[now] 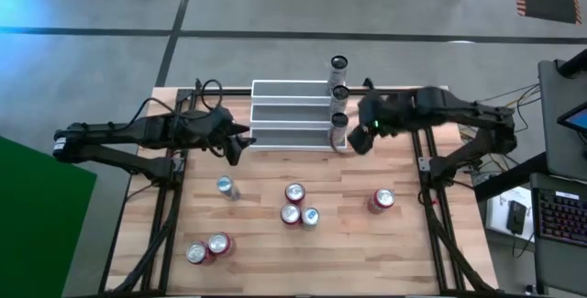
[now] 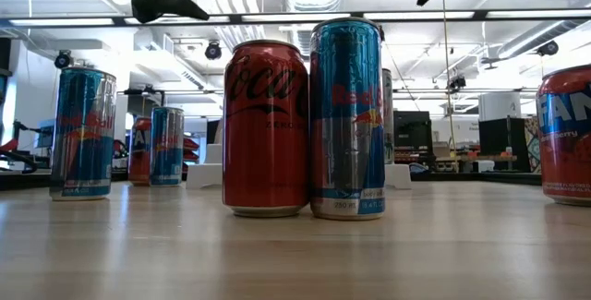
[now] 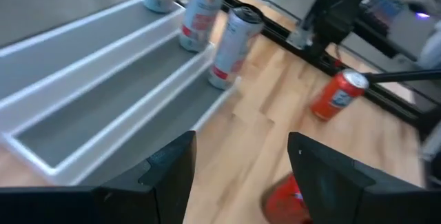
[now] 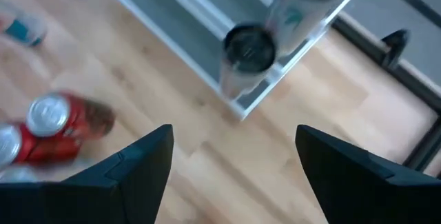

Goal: Place canned beverage on shelf
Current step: Put the middle right orange soda can on the top tier of the shelf

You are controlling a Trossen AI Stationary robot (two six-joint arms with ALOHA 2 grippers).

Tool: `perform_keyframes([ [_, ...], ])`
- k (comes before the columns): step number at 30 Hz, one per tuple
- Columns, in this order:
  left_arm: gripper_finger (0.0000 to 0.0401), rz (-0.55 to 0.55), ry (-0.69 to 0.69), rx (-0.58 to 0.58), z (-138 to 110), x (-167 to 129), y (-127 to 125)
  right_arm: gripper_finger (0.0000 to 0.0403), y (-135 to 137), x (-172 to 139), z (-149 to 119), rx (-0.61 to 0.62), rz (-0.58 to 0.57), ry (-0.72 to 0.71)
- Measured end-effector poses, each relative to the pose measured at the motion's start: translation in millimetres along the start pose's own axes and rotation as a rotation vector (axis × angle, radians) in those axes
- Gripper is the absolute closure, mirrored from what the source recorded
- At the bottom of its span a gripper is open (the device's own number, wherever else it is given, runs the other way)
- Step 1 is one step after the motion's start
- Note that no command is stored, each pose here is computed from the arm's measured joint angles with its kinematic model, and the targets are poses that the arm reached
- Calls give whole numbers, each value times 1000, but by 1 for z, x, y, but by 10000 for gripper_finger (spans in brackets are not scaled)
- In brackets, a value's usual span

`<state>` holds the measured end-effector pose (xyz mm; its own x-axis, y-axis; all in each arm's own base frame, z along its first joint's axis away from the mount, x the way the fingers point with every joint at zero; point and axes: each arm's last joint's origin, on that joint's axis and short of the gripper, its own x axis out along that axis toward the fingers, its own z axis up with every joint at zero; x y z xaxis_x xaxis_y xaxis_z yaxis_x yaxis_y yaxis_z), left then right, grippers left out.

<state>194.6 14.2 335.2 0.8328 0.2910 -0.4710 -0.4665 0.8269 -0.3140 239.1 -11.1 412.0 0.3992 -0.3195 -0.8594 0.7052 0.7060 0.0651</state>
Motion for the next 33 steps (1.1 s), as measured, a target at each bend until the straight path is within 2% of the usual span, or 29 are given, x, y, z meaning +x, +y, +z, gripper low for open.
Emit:
perform_keyframes([
  [8,186,-46,31,-37,-4,14,-12,110,33,9,-47,-23,21,96],
  [14,186,-84,4,-59,-4,29,-23,110,46,16,-80,39,5,179],
  [20,186,-14,47,-25,-13,52,-26,105,49,15,-106,143,-18,269],
  [22,186,-10,86,-55,-18,62,-27,101,50,15,-115,147,-25,277],
  [25,186,-48,153,-173,-24,74,-31,92,53,15,-127,158,-34,302],
  [28,186,-114,156,-182,-25,80,-40,80,58,14,-139,148,-36,332],
  [33,186,-153,145,-177,-22,79,-51,61,62,7,-154,148,-26,342],
])
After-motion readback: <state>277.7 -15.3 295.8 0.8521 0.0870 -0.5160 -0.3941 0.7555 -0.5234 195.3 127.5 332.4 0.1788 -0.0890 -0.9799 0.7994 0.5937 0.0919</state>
